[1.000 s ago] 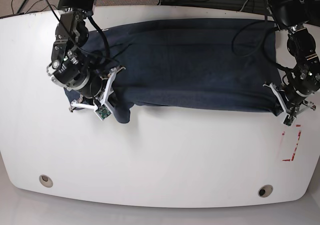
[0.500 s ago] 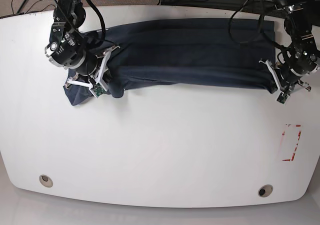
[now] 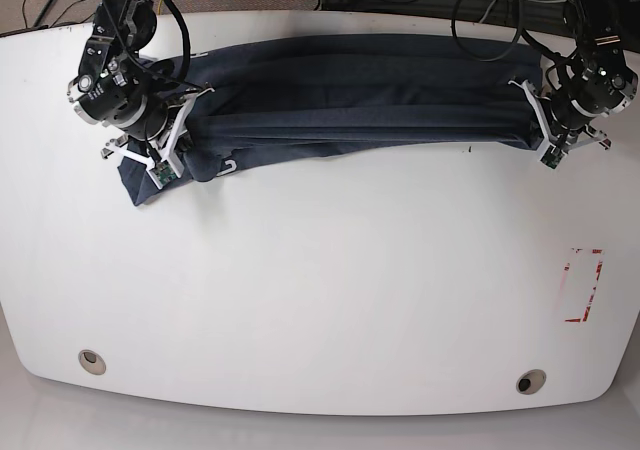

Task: Layout the t-shirt on the table in an organized manner, then fold the t-shirt properly
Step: 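Fold the shirt's hem edge over toward the collar with both grippers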

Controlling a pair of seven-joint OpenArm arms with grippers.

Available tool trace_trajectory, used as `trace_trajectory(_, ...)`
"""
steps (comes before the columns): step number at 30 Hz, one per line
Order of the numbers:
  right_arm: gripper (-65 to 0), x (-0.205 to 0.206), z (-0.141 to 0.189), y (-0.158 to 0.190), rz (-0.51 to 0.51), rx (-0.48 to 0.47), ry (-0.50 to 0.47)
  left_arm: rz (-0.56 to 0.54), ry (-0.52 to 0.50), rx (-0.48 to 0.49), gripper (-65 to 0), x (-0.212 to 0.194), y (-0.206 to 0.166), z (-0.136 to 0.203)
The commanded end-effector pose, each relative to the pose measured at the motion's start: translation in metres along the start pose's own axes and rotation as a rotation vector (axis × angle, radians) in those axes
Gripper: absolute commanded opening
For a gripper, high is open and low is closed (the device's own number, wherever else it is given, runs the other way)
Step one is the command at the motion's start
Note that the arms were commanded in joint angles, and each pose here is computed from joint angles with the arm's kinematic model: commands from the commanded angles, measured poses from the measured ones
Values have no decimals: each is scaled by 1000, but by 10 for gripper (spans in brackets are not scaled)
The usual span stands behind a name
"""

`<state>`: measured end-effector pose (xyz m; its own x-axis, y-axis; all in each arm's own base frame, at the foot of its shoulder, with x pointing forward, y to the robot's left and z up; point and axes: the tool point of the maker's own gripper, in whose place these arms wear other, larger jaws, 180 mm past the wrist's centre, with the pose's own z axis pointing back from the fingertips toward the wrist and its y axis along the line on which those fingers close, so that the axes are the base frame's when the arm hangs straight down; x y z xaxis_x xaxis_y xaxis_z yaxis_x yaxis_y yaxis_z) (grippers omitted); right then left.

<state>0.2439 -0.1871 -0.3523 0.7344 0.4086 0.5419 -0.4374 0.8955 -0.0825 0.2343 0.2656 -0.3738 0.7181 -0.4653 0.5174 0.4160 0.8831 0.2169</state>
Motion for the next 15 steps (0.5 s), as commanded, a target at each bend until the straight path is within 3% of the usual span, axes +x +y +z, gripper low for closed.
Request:
trace_trajectory(1, -650, -4, 8, -17, 8, -65, 29, -7, 36, 79, -650, -8, 22, 10)
trace_trajectory(10, -639, -15, 8, -14, 3, -58, 65, 3, 63, 74, -650, -20, 20, 12)
trace_trajectory(15, -531, -17, 8, -13, 2, -55, 72, 2, 68, 73, -650, -22, 20, 12)
